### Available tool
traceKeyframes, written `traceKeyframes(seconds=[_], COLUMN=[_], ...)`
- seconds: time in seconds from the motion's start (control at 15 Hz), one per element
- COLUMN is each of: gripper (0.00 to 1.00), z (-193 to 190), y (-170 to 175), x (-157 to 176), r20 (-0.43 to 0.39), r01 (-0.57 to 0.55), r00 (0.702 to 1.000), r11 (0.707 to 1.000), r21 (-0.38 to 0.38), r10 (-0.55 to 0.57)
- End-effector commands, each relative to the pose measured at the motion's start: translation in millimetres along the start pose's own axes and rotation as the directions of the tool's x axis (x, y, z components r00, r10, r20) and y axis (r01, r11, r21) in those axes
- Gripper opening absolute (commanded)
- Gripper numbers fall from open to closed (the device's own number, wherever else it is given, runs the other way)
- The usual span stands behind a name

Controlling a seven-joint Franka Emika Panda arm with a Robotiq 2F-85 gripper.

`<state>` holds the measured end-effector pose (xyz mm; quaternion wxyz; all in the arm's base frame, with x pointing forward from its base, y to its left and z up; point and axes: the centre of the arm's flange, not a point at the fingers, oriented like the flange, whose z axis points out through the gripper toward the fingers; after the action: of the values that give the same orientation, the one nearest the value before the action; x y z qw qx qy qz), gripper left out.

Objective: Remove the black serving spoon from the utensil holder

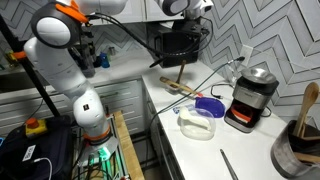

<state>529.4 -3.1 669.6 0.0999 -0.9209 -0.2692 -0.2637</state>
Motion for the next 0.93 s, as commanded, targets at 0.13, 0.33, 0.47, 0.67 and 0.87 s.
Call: traceKeyframes(seconds=[0.13, 0.33, 0.47, 0.67, 0.87], gripper=[0.06, 0.06, 0.01, 0.01, 0.01], z=[40, 49, 46, 83, 125], y=[-43, -45, -41, -34, -23], x=[35, 45, 45, 72, 107], r20=[0.042, 0.050, 0.050, 0.072, 0.085], r01=[0.104, 0.126, 0.130, 0.259, 0.327], r00=[0.993, 0.990, 0.989, 0.960, 0.930], r11=[0.990, 0.986, 0.985, 0.957, 0.910], r21=[0.097, 0.110, 0.110, 0.133, 0.255], r10=[-0.109, -0.132, -0.136, -0.270, -0.358])
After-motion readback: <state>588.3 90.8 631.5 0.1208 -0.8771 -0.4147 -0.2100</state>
